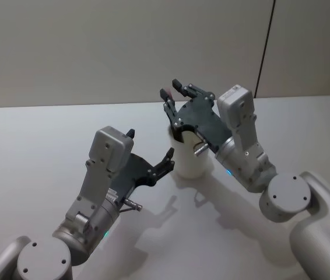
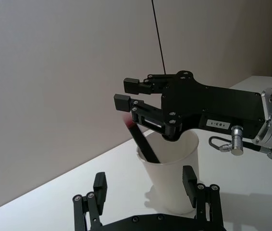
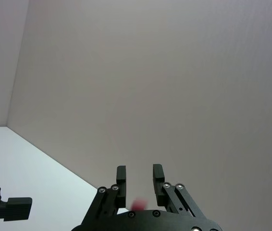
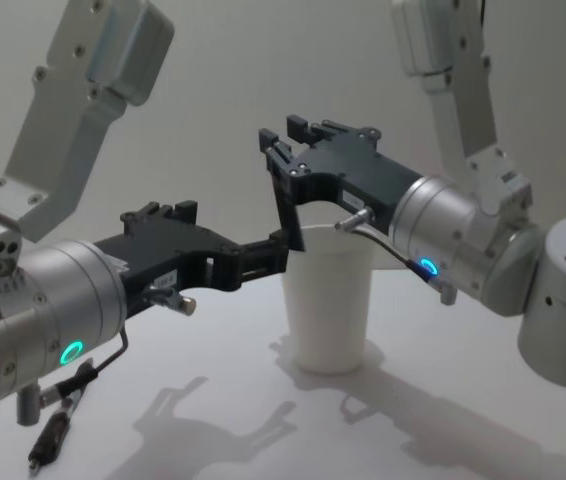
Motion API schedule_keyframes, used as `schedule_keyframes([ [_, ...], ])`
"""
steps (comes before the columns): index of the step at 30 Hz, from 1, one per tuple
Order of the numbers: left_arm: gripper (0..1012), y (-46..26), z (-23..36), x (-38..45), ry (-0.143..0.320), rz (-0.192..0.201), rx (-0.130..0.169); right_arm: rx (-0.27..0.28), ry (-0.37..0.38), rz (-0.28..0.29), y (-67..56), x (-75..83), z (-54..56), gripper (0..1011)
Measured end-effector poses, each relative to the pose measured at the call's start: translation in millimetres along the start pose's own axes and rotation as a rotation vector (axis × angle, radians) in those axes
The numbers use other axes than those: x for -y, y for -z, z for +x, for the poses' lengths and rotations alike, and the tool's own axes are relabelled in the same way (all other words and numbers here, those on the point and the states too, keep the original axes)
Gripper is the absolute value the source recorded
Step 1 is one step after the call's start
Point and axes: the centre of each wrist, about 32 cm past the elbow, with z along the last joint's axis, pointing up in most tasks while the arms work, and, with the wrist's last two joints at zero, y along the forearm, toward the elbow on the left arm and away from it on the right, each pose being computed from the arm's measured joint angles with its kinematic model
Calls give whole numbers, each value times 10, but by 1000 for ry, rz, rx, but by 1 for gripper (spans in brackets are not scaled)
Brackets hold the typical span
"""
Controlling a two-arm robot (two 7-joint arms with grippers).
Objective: Place the pen into the pen holder.
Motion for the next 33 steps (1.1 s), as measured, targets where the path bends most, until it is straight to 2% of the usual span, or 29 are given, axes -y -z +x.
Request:
schedule_keyframes([
  [9,1000,0,0,0,0,0,0,6,7,-1,-7,59,2,545],
  [10,1000,0,0,0,0,0,0,7,9,-2,-13,71,5,609],
  [12,1000,0,0,0,0,0,0,9,10,-3,-21,84,9,648],
  [18,1000,0,0,0,0,0,0,16,21,-8,-68,144,32,855],
  [19,1000,0,0,0,0,0,0,16,23,-13,-81,161,36,855],
  [22,1000,0,0,0,0,0,0,17,28,-20,-115,200,41,951],
  [25,1000,0,0,0,0,0,0,15,35,-33,-148,244,46,1001],
  [33,1000,0,0,0,0,0,0,-9,65,-68,-261,382,72,1001],
])
